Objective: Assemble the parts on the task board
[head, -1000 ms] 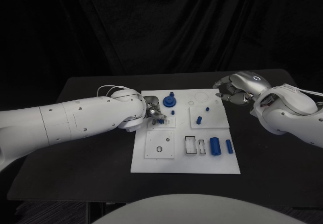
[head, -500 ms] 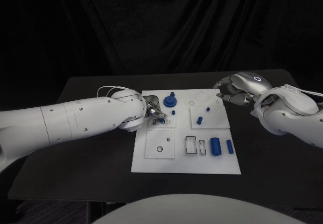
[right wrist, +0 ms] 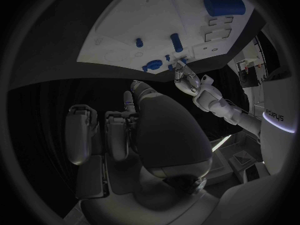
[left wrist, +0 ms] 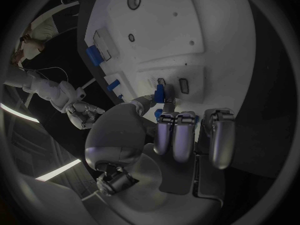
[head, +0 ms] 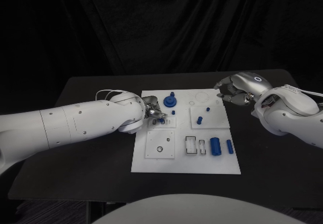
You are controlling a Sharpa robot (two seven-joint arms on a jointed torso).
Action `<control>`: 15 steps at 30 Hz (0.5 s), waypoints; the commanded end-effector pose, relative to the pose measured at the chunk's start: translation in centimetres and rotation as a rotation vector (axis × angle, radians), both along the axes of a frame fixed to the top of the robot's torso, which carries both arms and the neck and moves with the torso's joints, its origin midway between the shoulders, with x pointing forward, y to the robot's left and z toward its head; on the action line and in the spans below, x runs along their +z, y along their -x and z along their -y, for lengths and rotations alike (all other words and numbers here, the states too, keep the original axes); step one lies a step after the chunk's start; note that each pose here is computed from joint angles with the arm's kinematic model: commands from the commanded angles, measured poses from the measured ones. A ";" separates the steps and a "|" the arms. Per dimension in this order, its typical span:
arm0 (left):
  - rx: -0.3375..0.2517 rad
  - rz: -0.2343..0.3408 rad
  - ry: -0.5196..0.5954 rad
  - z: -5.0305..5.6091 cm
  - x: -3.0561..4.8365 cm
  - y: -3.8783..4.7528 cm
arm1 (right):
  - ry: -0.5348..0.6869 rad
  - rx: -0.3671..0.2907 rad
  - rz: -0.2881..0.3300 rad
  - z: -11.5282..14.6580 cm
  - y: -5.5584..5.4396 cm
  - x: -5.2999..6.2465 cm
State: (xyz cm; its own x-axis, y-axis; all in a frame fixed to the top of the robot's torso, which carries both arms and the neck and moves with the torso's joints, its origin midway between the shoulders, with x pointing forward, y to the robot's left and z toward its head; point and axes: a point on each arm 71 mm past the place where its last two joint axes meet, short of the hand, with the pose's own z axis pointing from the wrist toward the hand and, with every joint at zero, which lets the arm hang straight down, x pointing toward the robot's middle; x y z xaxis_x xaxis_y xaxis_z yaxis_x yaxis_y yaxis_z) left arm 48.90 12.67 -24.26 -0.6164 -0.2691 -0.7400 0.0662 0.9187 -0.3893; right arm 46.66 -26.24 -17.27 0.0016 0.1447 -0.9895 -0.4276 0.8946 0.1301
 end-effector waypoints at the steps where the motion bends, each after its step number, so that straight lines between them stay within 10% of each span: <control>1: 0.006 0.004 0.020 -0.1 -0.67 0.34 | 0.004 -0.017 -0.007 0.1 0.0 -0.2; 15: 0.025 0.036 0.054 -0.6 -0.70 0.52 | 0.004 -0.020 -0.009 0.3 0.1 -0.2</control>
State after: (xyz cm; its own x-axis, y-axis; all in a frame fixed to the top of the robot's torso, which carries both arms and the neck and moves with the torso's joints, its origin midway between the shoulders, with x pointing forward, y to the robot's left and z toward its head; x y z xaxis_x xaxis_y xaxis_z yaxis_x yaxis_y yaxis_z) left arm 48.59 13.22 -24.60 -0.5856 -0.3128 -0.7478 0.0618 0.9026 -0.4259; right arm 46.61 -26.39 -17.38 -0.0010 0.1436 -0.9896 -0.4233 0.8966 0.1305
